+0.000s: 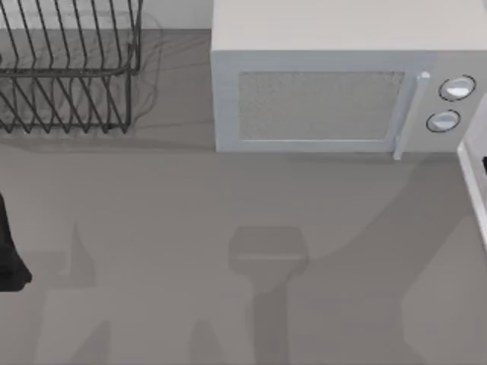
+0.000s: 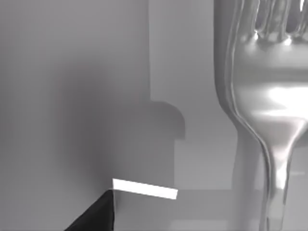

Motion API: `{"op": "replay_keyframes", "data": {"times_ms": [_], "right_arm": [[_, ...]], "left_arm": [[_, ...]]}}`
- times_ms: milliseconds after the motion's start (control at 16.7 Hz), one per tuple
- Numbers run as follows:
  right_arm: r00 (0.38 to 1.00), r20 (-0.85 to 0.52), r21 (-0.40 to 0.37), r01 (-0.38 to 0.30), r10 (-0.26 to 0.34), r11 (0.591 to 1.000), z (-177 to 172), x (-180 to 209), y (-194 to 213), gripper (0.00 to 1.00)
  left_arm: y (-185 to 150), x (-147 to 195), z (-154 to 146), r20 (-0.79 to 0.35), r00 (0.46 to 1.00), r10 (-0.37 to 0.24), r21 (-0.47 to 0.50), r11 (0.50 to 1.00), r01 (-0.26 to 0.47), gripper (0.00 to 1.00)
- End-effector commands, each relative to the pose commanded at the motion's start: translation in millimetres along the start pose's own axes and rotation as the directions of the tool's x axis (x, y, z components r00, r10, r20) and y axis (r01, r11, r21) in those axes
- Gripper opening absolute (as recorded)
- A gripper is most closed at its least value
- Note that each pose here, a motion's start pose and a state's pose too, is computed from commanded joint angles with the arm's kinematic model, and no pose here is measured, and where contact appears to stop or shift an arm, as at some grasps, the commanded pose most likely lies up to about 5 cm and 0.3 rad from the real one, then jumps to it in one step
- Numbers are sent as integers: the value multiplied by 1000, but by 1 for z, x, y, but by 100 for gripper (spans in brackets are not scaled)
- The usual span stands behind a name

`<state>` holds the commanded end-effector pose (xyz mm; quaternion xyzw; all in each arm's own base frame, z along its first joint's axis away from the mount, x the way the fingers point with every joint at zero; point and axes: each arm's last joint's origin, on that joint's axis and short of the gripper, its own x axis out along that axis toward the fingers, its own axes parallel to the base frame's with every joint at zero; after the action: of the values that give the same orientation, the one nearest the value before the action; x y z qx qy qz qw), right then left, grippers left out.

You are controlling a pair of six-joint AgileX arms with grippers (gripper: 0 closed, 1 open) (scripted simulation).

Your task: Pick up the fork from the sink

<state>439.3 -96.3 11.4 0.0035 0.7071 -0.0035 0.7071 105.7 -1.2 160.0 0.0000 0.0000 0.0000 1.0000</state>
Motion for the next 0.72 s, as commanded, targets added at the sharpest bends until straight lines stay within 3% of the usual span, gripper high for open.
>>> {"op": "replay_keyframes", "data": {"times_ms": [540,720], "right_arm": [[1000,0,0,0,0,1000,0,0,0,2],[1000,0,0,0,0,1000,0,0,0,0]], "left_arm": [[0,0,0,0,1000,0,0,1000,0,100],[0,0,0,0,1000,0,0,1000,0,100]]}}
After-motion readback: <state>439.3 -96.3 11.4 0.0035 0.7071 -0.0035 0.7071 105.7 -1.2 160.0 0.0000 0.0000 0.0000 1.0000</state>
